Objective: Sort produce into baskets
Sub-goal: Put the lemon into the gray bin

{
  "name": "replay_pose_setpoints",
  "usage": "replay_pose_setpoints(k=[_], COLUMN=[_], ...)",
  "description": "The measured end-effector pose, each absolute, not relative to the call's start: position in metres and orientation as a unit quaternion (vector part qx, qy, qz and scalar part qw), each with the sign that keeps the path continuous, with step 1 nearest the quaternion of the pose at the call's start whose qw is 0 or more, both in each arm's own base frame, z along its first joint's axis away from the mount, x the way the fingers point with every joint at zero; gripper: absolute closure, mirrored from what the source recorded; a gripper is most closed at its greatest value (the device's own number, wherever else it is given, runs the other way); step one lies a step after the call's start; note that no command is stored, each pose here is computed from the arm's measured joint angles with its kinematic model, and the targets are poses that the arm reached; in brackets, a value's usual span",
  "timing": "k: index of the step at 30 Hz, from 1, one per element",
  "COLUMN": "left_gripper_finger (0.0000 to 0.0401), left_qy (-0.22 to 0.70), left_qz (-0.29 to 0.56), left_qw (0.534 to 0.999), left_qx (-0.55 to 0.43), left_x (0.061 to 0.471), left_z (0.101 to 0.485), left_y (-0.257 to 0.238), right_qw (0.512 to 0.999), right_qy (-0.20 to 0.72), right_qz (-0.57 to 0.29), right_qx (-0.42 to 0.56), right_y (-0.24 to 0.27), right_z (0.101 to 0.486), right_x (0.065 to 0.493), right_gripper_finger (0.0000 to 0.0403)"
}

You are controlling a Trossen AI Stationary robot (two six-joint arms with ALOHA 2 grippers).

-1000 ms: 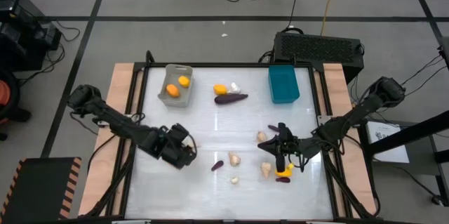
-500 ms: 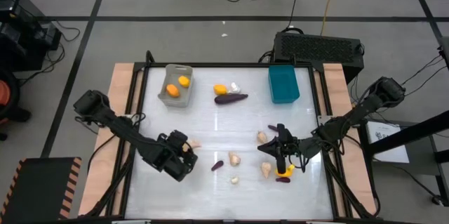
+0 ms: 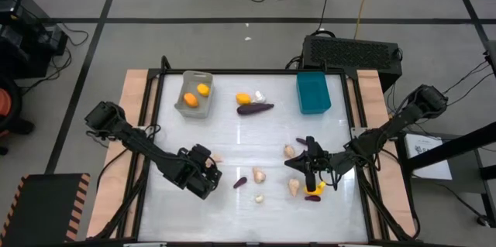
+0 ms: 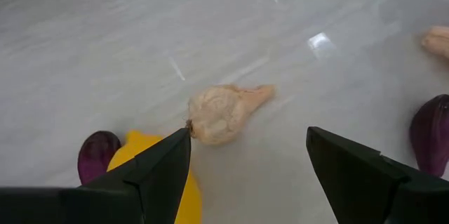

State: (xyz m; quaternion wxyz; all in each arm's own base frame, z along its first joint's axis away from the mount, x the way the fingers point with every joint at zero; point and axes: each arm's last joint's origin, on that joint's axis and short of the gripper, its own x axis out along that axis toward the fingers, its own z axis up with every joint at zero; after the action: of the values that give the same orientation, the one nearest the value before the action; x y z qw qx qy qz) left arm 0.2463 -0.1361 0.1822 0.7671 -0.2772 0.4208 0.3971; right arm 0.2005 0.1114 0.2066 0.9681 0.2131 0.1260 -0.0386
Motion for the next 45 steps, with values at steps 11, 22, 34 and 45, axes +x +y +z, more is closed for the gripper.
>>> replay_pose_setpoints(k=[11, 22, 34, 45], left_gripper_finger=[0.0111, 0.0111, 0.0113, 0.0202], left_qy=[0.471, 0.501, 0.505, 0.508], left_qz=[0.440, 0.442, 0.422, 0.422], left_qw=[0.729, 0.704, 0.709, 0.710], left_qx=[-0.231, -0.240, -0.253, -0.245], left_x=[0.231, 0.223, 0.220, 0.219], left_z=[0.182, 0.173, 0.154, 0.154], left_y=[-0.128, -0.128, -0.126, -0.125], right_qw=[0.971, 0.973, 0.972, 0.972], right_qy=[0.129, 0.132, 0.132, 0.132], right_qz=[-0.038, -0.037, -0.038, -0.038], right_qx=[0.198, 0.187, 0.188, 0.189], right_y=[0.111, 0.111, 0.111, 0.111], right_z=[0.206, 0.205, 0.205, 0.205], right_x=[0.200, 0.200, 0.200, 0.200], right_gripper_finger=[0.0403, 0.0403, 0.0403, 0.0403])
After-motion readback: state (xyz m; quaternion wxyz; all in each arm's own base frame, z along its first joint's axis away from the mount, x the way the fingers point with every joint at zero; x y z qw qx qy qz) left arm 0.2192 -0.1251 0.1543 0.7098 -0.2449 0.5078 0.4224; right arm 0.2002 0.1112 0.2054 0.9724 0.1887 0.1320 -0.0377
